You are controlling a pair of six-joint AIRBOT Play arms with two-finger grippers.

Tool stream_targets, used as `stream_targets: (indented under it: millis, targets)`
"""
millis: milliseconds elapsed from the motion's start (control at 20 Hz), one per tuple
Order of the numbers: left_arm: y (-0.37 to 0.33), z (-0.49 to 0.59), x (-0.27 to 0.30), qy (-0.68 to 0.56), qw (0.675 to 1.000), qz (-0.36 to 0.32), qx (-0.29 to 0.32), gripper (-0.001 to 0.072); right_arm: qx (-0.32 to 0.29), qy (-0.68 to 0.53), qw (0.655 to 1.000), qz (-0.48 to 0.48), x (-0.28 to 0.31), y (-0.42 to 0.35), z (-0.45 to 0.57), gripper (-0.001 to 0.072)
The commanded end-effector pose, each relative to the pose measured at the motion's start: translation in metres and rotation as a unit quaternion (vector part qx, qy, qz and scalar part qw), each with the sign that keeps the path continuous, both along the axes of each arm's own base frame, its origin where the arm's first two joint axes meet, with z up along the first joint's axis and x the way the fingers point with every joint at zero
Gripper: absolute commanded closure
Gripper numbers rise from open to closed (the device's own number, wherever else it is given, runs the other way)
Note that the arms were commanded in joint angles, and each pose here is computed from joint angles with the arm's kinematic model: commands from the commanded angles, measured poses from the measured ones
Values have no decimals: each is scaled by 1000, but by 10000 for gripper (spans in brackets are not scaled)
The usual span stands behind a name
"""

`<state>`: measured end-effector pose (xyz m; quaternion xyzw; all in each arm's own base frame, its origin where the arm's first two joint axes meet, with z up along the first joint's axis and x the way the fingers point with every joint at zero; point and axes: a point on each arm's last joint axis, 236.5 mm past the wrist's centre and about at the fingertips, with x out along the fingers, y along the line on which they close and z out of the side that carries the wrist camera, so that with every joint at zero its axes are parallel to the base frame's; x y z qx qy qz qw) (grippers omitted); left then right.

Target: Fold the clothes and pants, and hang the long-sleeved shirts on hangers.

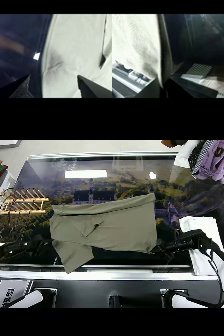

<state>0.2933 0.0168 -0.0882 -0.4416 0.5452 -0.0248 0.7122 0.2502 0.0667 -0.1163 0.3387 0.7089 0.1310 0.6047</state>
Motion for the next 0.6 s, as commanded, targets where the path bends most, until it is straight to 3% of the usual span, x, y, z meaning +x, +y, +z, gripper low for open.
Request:
stream_targets:
  millis: [0, 150, 350, 450, 550]
  targets:
    - [-11, -11, 8, 3, 1000, -7, 5, 47, -2, -5, 1000, 0, 2, -1, 0, 679]
    - [-17, -20, 11, 8, 1000, -12, 8, 80, -3, -5, 1000, -1, 2, -1, 0, 679]
    - [-12, -21, 16, 3, 1000, -1, 16, 442, -2, -5, 1000, -1, 2, -1, 0, 679]
    - [-13, -18, 16, 2, 1000, -3, 12, 685, 6, -5, 1000, -5, 4, 2, 3, 680]
    - [-14, -11, 21, -8, 1000, -10, 9, 688, 33, -21, 999, -5, 9, 12, 12, 680]
